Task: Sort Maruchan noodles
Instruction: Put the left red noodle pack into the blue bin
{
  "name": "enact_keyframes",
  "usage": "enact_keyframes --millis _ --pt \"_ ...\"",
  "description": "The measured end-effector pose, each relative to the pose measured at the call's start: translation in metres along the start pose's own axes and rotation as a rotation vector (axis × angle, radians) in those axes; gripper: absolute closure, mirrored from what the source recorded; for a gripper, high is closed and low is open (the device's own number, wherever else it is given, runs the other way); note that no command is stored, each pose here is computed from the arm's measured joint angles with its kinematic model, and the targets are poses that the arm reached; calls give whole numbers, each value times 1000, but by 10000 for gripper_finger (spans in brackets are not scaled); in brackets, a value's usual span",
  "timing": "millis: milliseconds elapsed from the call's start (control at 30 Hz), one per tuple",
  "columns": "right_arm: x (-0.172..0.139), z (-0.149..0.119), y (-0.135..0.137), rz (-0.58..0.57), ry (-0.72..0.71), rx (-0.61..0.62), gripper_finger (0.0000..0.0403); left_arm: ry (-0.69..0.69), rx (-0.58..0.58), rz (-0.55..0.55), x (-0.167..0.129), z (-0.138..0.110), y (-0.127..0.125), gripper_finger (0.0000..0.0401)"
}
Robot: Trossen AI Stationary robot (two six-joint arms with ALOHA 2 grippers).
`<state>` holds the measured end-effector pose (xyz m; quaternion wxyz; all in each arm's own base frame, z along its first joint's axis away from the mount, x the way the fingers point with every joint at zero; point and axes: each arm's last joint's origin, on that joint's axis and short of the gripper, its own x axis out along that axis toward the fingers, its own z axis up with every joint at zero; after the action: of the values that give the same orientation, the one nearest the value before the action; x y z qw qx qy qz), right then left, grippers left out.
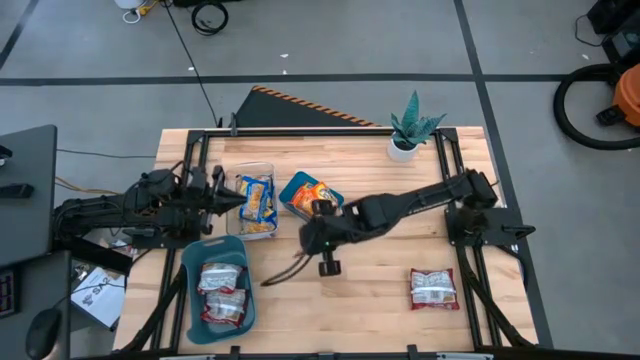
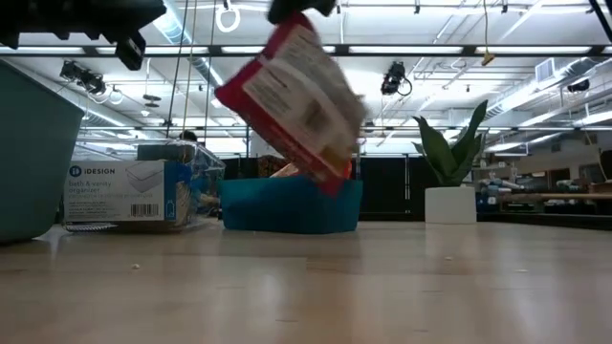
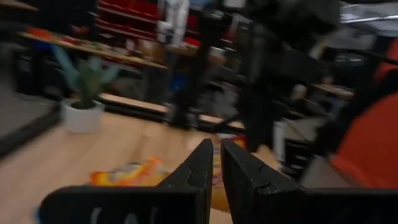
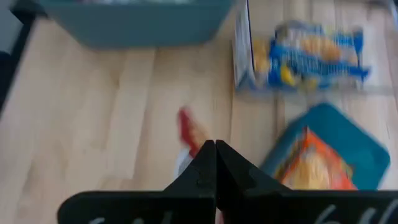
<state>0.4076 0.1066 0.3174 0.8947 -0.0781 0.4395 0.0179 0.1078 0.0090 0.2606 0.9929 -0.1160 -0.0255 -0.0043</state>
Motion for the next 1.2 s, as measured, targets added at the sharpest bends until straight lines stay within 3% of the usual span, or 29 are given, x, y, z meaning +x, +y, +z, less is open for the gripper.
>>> enact_keyframes --millis 333,767,867,967,1200 --pt "2 29 -33 177 -294 -29 400 63 -71 -344 -10 0 -11 365" --pt "-8 53 -44 292 -591 -121 400 21 -82 -295 -44 -3 -13 365" --pt "-7 52 -45 294 -576 -116 400 4 -86 -300 -49 -3 -13 365" --pt "-2 42 -45 284 -464 -97 394 19 -98 -303 -48 -4 -13 365" --pt "53 14 -14 244 -176 -146 360 17 -89 -304 -48 -4 -13 365"
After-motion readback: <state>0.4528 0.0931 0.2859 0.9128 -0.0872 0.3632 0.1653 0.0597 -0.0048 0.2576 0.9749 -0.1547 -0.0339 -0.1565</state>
